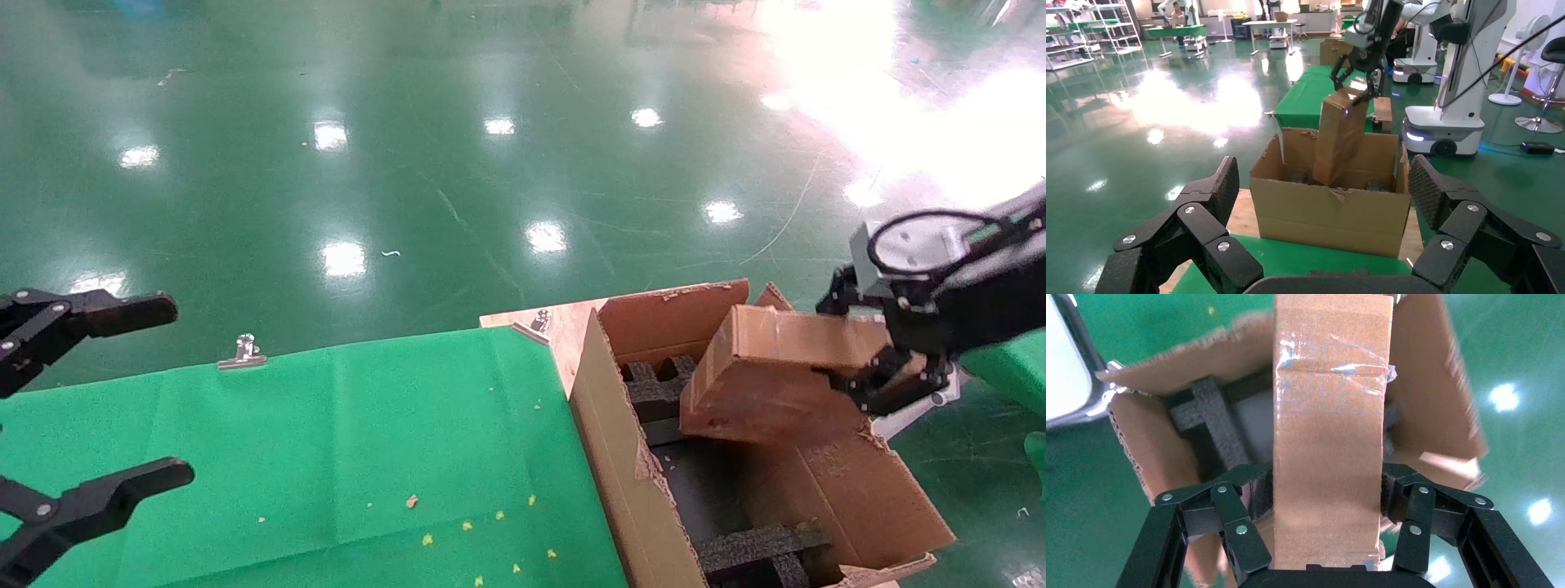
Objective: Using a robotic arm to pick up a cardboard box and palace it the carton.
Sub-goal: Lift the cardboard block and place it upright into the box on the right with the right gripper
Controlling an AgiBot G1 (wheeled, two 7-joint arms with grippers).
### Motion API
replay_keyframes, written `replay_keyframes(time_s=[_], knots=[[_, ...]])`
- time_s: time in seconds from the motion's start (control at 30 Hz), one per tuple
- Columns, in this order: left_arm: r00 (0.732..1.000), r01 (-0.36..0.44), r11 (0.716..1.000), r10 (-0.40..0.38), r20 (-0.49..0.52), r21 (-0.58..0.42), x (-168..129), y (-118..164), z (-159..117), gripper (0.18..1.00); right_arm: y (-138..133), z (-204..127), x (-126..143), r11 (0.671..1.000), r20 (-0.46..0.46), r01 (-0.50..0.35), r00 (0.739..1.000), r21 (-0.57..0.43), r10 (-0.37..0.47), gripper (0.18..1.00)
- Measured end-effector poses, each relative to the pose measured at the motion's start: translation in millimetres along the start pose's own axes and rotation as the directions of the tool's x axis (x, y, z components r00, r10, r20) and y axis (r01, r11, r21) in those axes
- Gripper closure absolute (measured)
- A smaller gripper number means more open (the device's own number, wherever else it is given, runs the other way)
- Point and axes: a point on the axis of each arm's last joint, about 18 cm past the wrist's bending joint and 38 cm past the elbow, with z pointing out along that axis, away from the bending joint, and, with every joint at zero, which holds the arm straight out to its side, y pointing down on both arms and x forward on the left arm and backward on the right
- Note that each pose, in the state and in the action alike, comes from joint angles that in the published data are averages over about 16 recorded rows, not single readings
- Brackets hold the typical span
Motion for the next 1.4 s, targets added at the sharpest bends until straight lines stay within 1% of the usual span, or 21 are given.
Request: replay_keyframes(time_s=[0.13,0.2,0.27,0.37,0.47,0.63,0.73,0.83,0.9,1.23,1.33,1.4], knots=[[1.0,0.0,1.0,0.0,0.0,0.0,0.0,0.0,0.0,0.184,27.8,13.3,-6.8,0.991,-0.012,-0.13,0.991,0.014,0.13,0.866],[1.0,0.0,1.0,0.0,0.0,0.0,0.0,0.0,0.0,0.184,41.4,19.9,-10.3,0.98,-0.023,-0.198,0.98,0.024,0.199,0.867],[1.0,0.0,1.0,0.0,0.0,0.0,0.0,0.0,0.0,0.184,54.4,25.9,-14.1,0.963,-0.036,-0.268,0.962,0.04,0.269,0.867],[1.0,0.0,1.0,0.0,0.0,0.0,0.0,0.0,0.0,0.184,72.4,33.6,-20.6,0.927,-0.057,-0.369,0.926,0.07,0.373,0.867],[1.0,0.0,1.0,0.0,0.0,0.0,0.0,0.0,0.0,0.184,87.8,39.3,-27.8,0.883,-0.076,-0.458,0.882,0.105,0.466,0.868],[1.0,0.0,1.0,0.0,0.0,0.0,0.0,0.0,0.0,0.184,106.4,45.9,-40.3,0.811,-0.094,-0.563,0.809,0.161,0.581,0.869],[1.0,0.0,1.0,0.0,0.0,0.0,0.0,0.0,0.0,0.184,113.2,48.7,-47.0,0.777,-0.097,-0.602,0.775,0.185,0.624,0.87],[1.0,0.0,1.0,0.0,0.0,0.0,0.0,0.0,-0.1,0.184,117.2,50.5,-51.6,0.754,-0.099,-0.625,0.753,0.201,0.65,0.871],[1.0,0.0,1.0,0.0,0.0,0.0,-0.1,0.0,-0.1,0.184,118.3,51.1,-53.3,0.746,-0.099,-0.632,0.745,0.208,0.659,0.871],[1.0,0.0,1.0,0.0,0.001,0.0,-0.1,0.0,-0.1,0.184,117.3,53.5,-52.8,0.731,-0.095,-0.649,0.731,0.214,0.676,0.874],[1.0,0.0,1.0,0.0,0.001,0.0,-0.1,0.0,-0.1,0.184,117.5,56.7,-51.1,0.717,-0.096,-0.665,0.716,0.208,0.692,0.874],[1.0,0.0,1.0,0.0,0.001,0.0,-0.1,0.0,-0.1,0.184,118.3,59.6,-49.6,0.702,-0.099,-0.682,0.699,0.205,0.709,0.875]])
